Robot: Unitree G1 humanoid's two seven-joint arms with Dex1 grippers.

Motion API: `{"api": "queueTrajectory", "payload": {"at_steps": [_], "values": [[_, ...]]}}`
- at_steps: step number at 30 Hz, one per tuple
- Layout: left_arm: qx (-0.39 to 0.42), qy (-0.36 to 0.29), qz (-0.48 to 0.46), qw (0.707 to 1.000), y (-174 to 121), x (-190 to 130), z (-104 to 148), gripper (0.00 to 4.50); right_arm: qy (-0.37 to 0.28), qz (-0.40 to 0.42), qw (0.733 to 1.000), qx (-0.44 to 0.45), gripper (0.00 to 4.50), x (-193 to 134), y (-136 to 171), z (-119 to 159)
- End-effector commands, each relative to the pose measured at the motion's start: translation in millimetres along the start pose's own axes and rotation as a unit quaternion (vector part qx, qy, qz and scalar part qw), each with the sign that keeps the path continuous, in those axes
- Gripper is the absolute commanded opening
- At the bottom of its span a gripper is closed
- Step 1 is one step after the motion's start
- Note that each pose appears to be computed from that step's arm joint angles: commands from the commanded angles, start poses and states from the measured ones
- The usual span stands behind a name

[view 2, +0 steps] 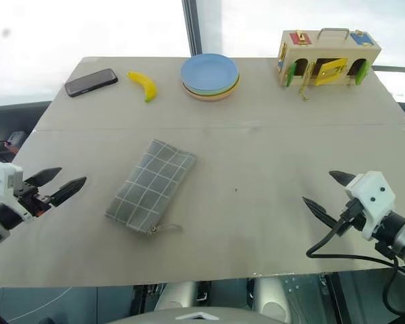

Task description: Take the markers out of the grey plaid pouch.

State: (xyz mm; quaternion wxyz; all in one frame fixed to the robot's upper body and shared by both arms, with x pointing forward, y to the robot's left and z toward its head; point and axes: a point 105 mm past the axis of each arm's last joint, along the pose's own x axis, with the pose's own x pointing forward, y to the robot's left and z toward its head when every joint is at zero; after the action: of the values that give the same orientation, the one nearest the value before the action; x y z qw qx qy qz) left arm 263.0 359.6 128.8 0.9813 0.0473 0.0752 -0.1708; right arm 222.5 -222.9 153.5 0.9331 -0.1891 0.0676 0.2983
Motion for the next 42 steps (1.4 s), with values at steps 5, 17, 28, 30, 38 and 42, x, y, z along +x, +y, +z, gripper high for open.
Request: {"api": "queueTrajectory", "payload": {"at_steps": [5,17,28,30,38,42], "values": [[0.06,-0.034,-0.074,0.995,-43.0,8.6,19.7,4.45,-0.071,0.087,0.993,-0.024,4.5,15.6,22.8,36.5],[0.436,-0.062,-0.198,0.875,-99.0,-46.1,-18.7,4.45,-0.111,0.27,0.954,-0.064,4.5,19.8,73.8,51.8],[0.542,-0.081,-0.158,0.822,-127.8,2.3,-57.9,4.21,-0.106,0.3,0.945,-0.077,4.5,13.6,84.6,48.4],[0.547,-0.073,-0.16,0.819,-131.2,11.4,-62.8,3.76,-0.106,0.298,0.945,-0.079,4.5,13.2,85.4,48.0],[0.55,-0.081,-0.15,0.817,-135.3,32.0,-62.1,0.62,-0.111,0.285,0.949,-0.079,4.5,20.0,89.8,50.4],[0.537,-0.08,-0.169,0.823,-142.6,33.8,-66.5,0.01,-0.115,0.284,0.948,-0.081,4.5,23.9,97.5,50.8]]}}
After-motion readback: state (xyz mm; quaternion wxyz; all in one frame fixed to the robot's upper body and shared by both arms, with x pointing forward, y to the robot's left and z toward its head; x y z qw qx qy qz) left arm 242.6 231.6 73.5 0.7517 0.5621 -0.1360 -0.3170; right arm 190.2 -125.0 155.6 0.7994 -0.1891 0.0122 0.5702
